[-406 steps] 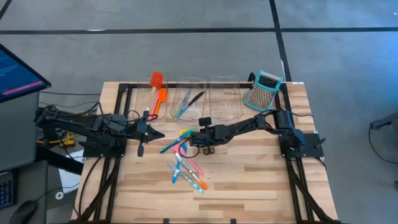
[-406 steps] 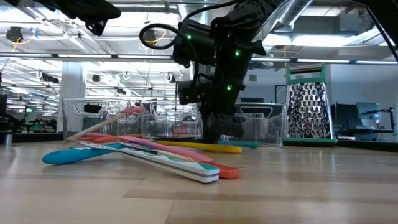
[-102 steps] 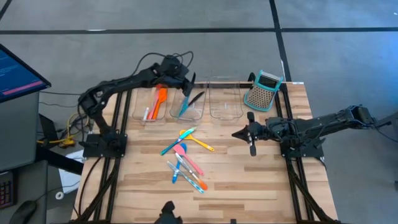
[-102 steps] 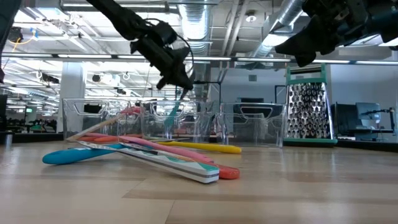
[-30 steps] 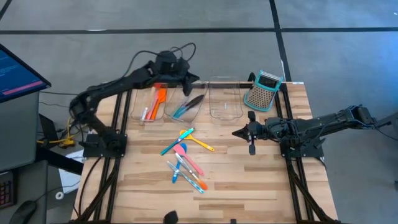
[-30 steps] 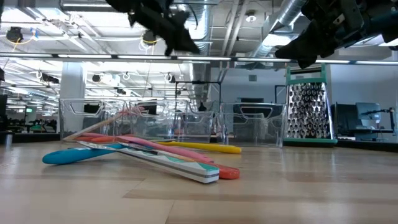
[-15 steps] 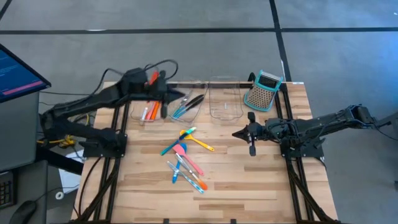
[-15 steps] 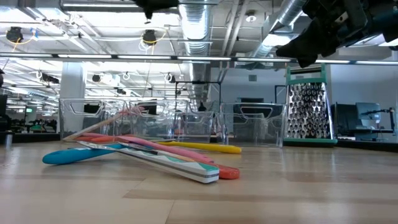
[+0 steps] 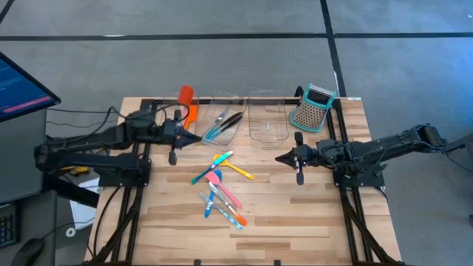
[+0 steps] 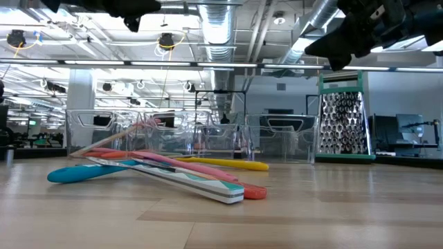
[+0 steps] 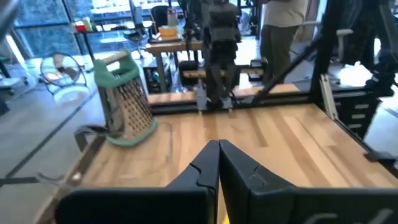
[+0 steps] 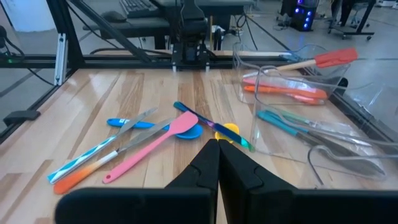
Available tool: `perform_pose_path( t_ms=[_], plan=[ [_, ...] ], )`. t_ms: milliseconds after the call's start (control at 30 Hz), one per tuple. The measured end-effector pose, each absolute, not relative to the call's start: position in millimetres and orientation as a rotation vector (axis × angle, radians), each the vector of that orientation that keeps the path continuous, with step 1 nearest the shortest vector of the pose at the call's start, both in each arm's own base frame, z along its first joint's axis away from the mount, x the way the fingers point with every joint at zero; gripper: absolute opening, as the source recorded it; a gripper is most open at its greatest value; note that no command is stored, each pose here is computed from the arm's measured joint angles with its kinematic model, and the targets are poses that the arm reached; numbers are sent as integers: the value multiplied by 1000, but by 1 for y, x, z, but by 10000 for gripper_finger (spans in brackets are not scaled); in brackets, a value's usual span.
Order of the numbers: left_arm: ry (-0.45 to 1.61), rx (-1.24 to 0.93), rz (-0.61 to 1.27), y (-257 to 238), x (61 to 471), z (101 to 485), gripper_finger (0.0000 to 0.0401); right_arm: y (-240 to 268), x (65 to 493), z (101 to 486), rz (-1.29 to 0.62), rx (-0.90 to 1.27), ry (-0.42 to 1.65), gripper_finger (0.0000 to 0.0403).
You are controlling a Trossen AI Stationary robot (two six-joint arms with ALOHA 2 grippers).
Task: Pick & Place Kitchen Items
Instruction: Put the pink spatula into the left transparent bin
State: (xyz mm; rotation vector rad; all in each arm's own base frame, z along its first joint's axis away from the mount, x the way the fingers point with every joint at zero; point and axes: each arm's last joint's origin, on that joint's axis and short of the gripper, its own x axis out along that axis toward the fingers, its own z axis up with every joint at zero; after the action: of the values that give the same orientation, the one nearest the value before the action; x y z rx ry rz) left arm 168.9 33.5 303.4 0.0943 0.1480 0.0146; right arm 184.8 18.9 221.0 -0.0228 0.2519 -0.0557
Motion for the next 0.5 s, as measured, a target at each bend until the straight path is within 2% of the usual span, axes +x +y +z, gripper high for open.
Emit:
perform_pose_path(
  t_ms=[233,500],
  plan=[
    [179,67,-25,26,166,285,1,19,185,222,-56,-20,246,0],
    [187,54,-26,26,167,282,2,19,185,221,-47,-16,248,0]
  ],
)
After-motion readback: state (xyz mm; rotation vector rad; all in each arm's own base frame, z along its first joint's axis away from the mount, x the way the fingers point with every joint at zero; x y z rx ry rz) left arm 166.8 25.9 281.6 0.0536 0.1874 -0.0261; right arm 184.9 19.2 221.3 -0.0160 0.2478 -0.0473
